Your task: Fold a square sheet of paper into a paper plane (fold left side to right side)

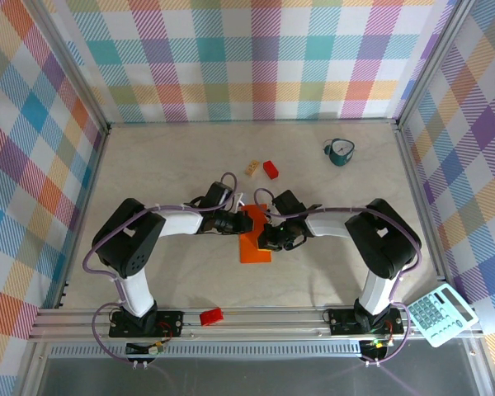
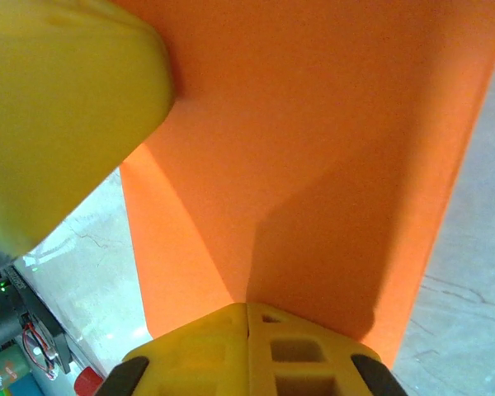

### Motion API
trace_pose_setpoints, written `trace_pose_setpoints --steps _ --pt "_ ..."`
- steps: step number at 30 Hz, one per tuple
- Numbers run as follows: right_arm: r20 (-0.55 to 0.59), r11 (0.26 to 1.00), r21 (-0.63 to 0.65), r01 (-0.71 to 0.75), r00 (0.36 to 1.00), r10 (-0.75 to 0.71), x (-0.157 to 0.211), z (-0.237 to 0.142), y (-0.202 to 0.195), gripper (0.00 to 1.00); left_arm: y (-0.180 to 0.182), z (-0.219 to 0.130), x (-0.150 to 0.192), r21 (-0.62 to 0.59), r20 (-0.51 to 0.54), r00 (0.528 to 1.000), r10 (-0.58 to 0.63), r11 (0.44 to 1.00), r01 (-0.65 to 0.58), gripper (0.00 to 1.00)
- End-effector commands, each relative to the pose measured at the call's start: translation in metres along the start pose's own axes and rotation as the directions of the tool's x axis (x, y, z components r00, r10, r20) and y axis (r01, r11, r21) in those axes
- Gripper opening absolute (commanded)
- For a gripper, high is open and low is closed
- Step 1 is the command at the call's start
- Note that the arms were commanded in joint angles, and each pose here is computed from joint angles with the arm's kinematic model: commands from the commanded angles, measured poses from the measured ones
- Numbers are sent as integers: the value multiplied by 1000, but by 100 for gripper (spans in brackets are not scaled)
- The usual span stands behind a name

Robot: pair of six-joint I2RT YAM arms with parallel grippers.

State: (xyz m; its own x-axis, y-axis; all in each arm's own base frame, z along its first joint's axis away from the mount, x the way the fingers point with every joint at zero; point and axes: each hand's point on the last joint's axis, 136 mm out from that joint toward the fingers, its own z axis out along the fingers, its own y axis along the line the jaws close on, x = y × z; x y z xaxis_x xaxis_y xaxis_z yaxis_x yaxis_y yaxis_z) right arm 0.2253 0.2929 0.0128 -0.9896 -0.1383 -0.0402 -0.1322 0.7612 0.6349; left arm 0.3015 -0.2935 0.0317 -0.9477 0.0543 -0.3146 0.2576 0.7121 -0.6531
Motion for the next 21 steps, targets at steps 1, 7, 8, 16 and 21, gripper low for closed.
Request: trace_pose_setpoints --steps 1,7,8,16,21 --pt "-84 971 230 -68 992 89 32 11 -60 0 8 2 1 10 -2 1000 9 1000 -9 0" --pt "-115 963 262 -65 989 98 36 10 -64 0 19 4 1 -1 1 1000 -2 1000 2 0" --pt "-117 962 266 -65 988 99 37 10 -65 0 21 4 1 -5 2 1000 -4 1000 4 0" --pt "-137 950 305 -71 984 117 43 11 -75 0 39 0 -10 -46 41 999 -20 999 22 0" --pt "-140 948 310 -70 983 119 44 12 -77 0 48 -2 -20 -69 64 998 -28 997 33 0"
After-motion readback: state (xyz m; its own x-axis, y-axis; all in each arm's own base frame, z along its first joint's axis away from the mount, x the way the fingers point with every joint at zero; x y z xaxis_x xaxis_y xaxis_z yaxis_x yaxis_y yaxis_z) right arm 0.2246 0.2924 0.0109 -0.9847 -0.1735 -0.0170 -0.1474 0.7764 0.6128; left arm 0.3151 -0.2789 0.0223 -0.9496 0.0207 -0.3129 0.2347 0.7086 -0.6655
